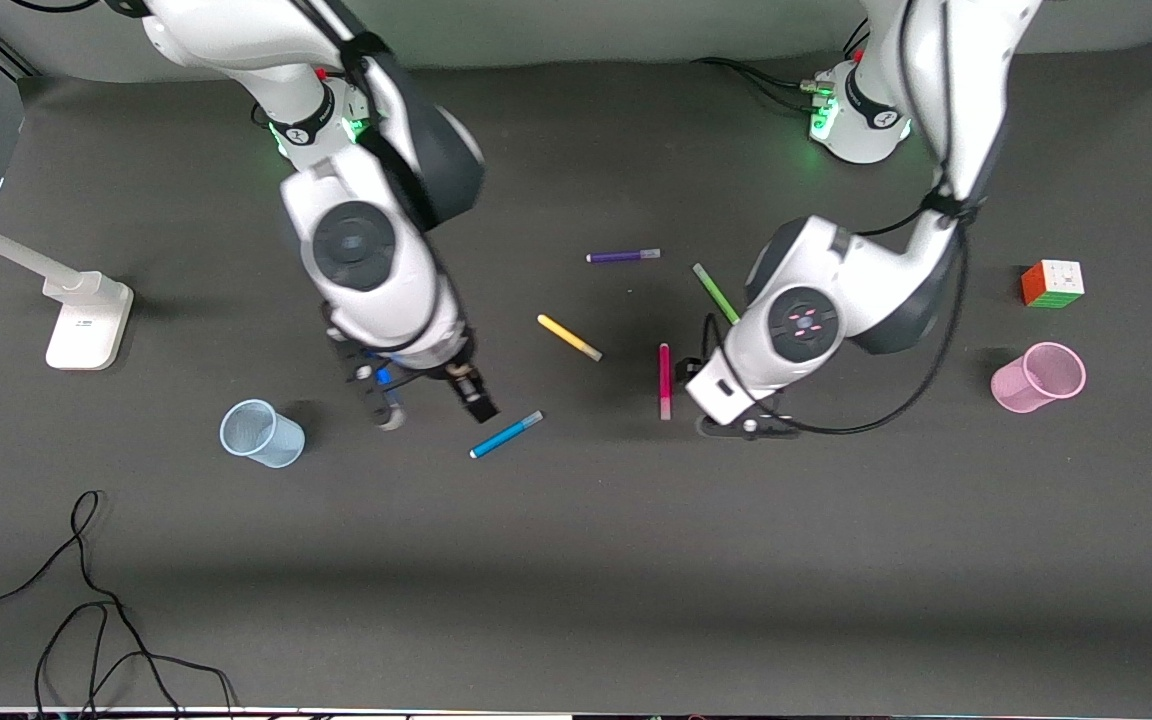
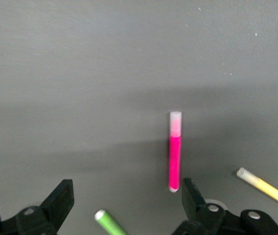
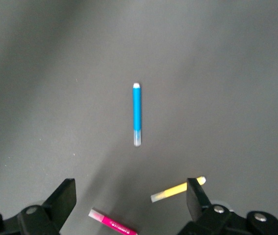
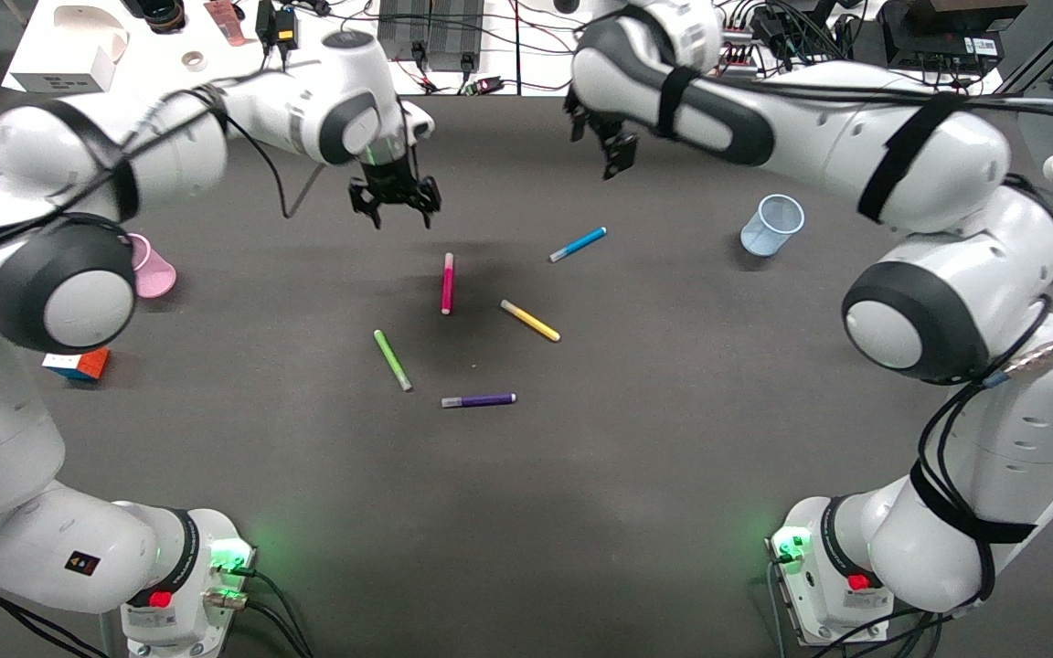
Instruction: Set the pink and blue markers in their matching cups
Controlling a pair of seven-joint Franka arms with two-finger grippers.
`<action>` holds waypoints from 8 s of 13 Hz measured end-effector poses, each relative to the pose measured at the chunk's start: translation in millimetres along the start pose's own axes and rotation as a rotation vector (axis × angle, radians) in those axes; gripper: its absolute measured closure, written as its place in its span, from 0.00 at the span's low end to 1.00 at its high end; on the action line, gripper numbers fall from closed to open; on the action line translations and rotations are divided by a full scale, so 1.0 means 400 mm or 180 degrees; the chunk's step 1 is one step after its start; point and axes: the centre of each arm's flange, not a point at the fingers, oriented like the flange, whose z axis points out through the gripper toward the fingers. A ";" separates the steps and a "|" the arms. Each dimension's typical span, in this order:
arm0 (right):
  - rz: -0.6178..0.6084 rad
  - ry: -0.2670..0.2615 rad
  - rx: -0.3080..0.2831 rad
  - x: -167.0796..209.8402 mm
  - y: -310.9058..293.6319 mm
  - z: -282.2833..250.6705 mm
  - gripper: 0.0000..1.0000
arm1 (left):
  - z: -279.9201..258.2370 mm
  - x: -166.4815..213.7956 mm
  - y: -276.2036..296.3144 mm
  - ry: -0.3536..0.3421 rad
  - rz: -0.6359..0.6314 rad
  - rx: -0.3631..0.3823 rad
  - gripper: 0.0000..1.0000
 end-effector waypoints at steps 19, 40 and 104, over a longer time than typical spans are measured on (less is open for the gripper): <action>0.0424 0.0053 0.0100 -0.024 -0.003 0.558 0.00 | 0.275 0.007 0.065 0.0015 -0.0112 0.0052 0.83; 0.0306 0.0103 0.0114 -0.010 0.003 0.636 0.76 | -0.417 0.069 -0.888 0.0114 0.3143 -0.0217 0.83; -0.3644 -0.1889 -0.0648 1.052 0.395 0.378 0.68 | -0.824 -0.211 -0.496 -0.0082 0.0826 0.0481 0.00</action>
